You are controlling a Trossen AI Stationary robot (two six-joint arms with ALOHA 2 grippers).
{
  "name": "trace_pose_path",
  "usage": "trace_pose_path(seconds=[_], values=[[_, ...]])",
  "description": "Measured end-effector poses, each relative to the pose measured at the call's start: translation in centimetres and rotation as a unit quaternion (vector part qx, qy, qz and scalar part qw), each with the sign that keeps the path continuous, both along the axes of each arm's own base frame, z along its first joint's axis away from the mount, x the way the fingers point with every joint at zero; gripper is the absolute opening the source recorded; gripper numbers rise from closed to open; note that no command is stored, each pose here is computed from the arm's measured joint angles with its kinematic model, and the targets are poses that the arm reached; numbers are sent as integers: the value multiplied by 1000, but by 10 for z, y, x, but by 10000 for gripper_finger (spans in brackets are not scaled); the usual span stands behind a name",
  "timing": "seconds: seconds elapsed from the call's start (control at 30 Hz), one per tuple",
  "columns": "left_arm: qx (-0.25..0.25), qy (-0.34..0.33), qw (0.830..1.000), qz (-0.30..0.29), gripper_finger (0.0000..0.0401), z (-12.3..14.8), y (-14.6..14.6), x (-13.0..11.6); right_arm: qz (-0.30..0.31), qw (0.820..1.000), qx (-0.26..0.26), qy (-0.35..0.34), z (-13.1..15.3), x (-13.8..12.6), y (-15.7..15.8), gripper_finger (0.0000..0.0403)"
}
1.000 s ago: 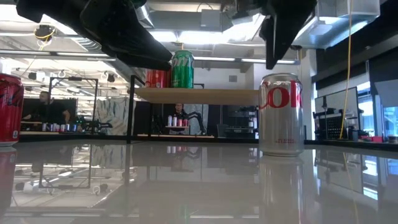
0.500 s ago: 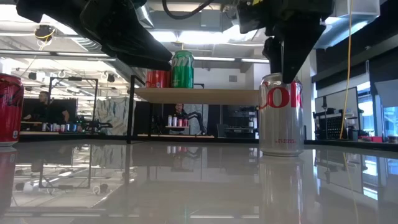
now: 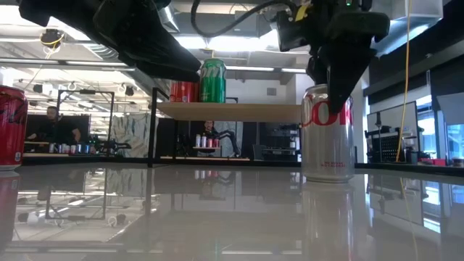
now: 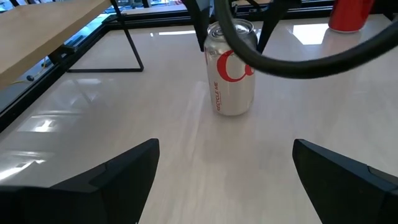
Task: Place canned beverage on shelf
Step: Put the top silver soda can on the shelf
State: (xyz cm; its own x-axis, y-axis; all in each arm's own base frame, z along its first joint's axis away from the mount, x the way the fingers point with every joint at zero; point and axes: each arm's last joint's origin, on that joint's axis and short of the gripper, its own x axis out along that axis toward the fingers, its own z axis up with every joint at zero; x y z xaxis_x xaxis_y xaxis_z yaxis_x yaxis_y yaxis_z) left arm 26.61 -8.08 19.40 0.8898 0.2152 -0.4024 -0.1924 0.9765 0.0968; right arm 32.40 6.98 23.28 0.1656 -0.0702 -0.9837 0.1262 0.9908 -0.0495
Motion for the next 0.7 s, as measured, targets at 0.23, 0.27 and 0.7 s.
trace_pose_path(seconds=[0.23, 0.27, 0.7], values=[[0, -1, 1000, 0, 359, 0, 0, 0, 26, 1000, 2, -10, 12, 4, 1, 285], [0, -1, 1000, 0, 359, 0, 0, 0, 28, 999, 2, -14, 18, 5, 2, 285], [-21, -3, 1000, -5, 359, 0, -8, -3, -3, 994, -60, -95, 138, 8, -47, 285]])
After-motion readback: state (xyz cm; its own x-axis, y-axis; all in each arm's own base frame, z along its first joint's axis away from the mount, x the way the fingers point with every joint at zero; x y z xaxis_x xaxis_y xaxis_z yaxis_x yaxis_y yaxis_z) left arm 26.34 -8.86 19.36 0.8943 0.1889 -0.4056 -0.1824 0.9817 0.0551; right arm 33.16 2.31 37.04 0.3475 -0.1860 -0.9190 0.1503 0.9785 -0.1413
